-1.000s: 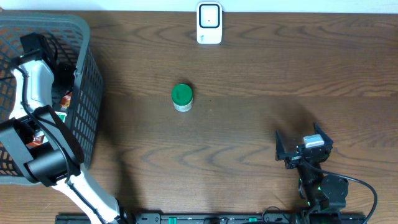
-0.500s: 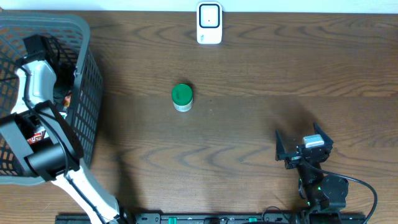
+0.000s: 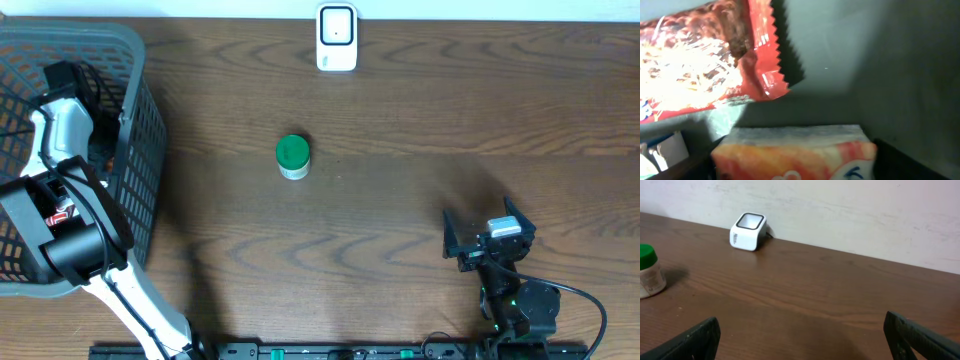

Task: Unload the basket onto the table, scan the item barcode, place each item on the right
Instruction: 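Reach the left gripper into the basket and grasp the orange snack box, then present the orange box to the scanner and drop it beside the bottle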

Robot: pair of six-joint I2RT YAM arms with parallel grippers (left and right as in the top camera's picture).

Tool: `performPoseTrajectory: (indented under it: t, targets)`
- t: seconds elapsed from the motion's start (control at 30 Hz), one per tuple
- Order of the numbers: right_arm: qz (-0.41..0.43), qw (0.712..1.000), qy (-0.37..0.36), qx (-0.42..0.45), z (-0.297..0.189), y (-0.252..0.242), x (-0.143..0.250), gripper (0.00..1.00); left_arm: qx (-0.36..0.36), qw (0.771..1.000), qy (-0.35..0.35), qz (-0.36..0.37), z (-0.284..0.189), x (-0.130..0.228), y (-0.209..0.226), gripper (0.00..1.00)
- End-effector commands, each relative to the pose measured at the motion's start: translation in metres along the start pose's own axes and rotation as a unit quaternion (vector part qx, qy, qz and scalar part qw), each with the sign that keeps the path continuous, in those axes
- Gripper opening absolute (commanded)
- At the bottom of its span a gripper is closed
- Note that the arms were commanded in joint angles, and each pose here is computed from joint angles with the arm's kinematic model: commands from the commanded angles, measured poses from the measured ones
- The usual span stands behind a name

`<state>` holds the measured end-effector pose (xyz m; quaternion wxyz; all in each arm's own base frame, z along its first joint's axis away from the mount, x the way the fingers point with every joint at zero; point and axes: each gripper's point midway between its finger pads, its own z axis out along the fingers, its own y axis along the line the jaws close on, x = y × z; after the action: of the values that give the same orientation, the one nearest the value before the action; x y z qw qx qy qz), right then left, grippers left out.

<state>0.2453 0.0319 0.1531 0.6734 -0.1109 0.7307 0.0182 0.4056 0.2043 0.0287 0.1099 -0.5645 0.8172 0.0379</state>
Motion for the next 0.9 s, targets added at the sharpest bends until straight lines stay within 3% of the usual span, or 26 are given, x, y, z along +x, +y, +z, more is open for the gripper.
performPoseTrajectory:
  t: [0.0, 0.1, 0.37, 0.53, 0.67, 0.8, 0.87]
  targets:
    - [0.006, 1.000, 0.003, 0.000, 0.000, 0.000, 0.002, 0.99, -0.009, 1.000, 0.027, -0.002, 0.016, 0.012, 0.003, 0.78]
    - [0.006, 1.000, 0.003, 0.000, 0.000, 0.000, 0.002, 0.99, -0.011, 1.000, 0.029, -0.001, 0.015, 0.013, 0.004, 0.72]
    - [0.006, 1.000, 0.003, 0.000, 0.000, 0.000, 0.002, 0.99, 0.025, 0.999, -0.012, -0.019, -0.038, -0.013, 0.006, 0.72]
    - [0.006, 1.000, 0.003, 0.000, 0.000, 0.000, 0.002, 0.99, 0.086, 0.991, -0.087, -0.052, -0.126, -0.044, 0.020, 0.71]
    - [0.005, 1.000, 0.003, 0.000, 0.000, 0.000, 0.002, 0.99, 0.164, 0.971, -0.155, -0.075, -0.219, -0.053, 0.038, 0.72]
    - [0.006, 1.000, 0.003, 0.000, 0.000, 0.000, 0.002, 0.99, 0.278, 0.942, -0.180, -0.060, -0.309, -0.025, 0.043, 0.72]
    - [0.006, 1.000, 0.003, 0.000, 0.000, 0.000, 0.002, 0.99, 0.340, 0.923, -0.175, -0.033, -0.351, 0.009, 0.042, 0.72]
